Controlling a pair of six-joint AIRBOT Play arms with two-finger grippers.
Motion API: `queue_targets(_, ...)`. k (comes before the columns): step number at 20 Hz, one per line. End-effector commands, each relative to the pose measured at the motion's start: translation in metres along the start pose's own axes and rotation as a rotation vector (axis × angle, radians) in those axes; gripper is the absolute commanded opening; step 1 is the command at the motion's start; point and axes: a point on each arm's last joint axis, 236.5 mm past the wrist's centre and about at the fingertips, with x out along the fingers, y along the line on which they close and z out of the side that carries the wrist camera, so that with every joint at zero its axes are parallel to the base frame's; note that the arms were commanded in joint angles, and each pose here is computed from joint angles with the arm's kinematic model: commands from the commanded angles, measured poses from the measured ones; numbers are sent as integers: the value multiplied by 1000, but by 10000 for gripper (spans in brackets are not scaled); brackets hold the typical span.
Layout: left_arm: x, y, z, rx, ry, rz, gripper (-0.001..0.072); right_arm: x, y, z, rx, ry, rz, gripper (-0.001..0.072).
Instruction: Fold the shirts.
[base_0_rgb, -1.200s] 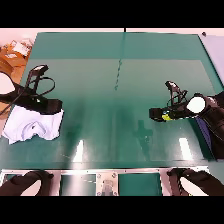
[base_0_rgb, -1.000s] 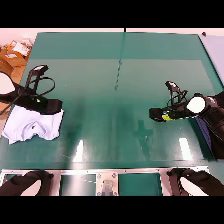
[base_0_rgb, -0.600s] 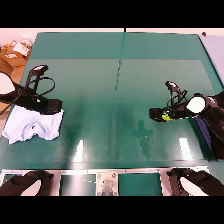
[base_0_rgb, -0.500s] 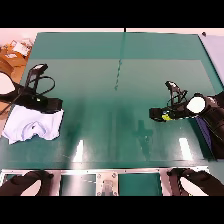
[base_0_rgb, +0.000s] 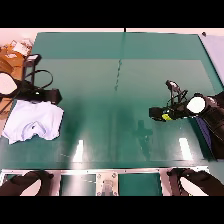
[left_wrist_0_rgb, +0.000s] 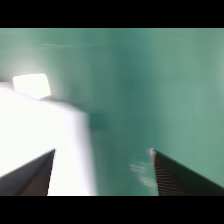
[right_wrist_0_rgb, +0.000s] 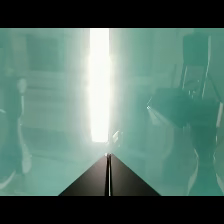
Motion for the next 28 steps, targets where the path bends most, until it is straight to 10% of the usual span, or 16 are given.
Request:
queue_targets(1, 7, 117, -3, -131, 23, 327, 710, 0, 0, 0, 0, -3, 1, 68)
queue_targets(3, 24, 168, -29, -289, 111, 363, 710, 0, 0, 1, -1, -3, 1, 228)
queue_targets(11, 124, 171, -91, -387, 375, 94, 708, 0, 0, 0, 0, -1, 1, 228)
queue_targets(12, 132, 164, -92, -407, 380, 63, 653, 0, 0, 0, 0, 0, 1, 227)
queue_targets(14, 133, 159, -88, -361, 374, 29, 20, 0, 1, -3, 3, 13, 4, 224)
queue_targets(19, 77, 140, -20, -376, 235, -66, 18, -3, -1, -20, -4, 87, -7, 15)
queue_targets(28, -161, -109, 90, -29, -300, -548, 18, -47, -8, 32, -33, -33, -33, 14)
